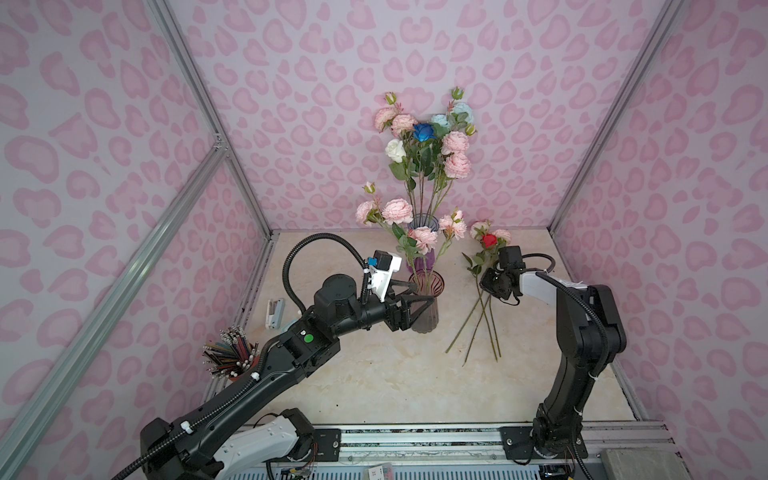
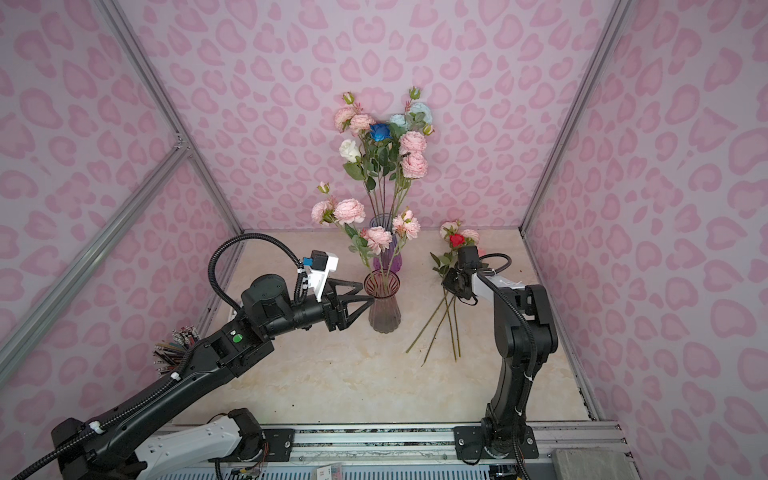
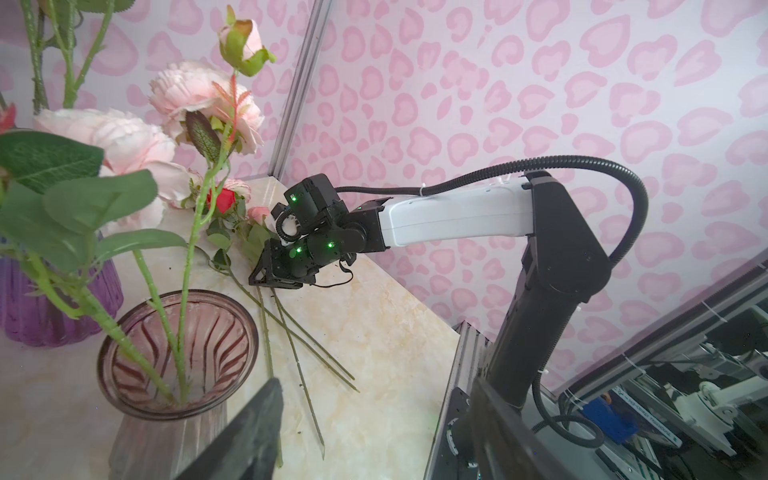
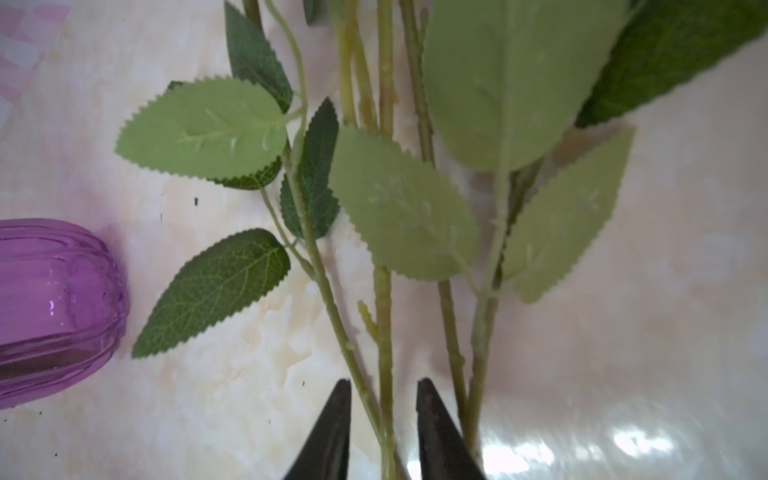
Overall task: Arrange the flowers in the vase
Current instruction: 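Lift the pink rose stems with the right gripper while the left gripper steadies the vase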
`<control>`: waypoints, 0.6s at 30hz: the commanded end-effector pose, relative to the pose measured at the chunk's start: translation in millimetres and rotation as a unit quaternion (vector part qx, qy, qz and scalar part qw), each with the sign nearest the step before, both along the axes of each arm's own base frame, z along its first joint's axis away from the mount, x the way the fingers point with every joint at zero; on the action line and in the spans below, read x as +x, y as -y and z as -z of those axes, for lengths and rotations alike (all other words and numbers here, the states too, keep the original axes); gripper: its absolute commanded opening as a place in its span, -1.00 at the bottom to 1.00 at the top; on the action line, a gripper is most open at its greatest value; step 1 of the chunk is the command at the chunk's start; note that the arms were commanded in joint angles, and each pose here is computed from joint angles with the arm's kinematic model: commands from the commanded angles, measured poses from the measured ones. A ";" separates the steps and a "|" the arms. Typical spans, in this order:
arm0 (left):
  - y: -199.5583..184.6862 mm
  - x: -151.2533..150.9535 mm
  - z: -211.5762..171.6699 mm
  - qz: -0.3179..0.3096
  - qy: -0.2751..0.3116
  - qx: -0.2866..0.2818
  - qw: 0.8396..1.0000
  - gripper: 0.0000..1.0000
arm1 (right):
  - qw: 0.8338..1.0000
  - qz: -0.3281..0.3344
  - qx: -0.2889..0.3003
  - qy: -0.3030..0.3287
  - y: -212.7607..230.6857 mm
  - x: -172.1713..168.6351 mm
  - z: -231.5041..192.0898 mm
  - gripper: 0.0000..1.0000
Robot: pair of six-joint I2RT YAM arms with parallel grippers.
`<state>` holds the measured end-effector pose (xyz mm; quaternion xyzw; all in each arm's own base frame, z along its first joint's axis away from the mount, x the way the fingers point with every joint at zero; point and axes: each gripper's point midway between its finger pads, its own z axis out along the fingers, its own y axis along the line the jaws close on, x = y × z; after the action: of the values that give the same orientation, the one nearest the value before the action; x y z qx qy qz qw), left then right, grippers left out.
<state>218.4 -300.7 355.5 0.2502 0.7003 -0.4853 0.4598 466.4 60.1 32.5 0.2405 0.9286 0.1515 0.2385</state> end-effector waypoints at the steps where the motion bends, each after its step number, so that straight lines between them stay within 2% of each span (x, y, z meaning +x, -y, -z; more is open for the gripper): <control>1: -2.3 2.6 -4.2 -0.011 0.008 -0.004 1.000 0.44 | 1.000 -0.001 0.010 -0.006 -3.3 2.7 7.2 -0.59; 5: -3.4 3.1 -4.6 -0.014 0.010 -0.003 1.000 0.44 | 1.000 0.002 0.019 -0.003 -4.9 5.7 6.5 -0.91; 7: -4.0 3.4 -4.8 -0.016 0.011 -0.002 1.000 0.44 | 0.999 -0.001 0.030 0.010 -9.0 6.8 -0.9 -1.00; 18: -10.4 4.7 -8.5 -0.031 0.023 0.001 0.999 0.44 | 0.988 -0.028 0.051 0.144 -28.2 -8.7 -101.6 -1.00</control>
<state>221.9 -293.6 362.0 0.2394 0.6983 -0.4733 0.4806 455.7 83.1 113.3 0.2161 0.8954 0.2221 0.3199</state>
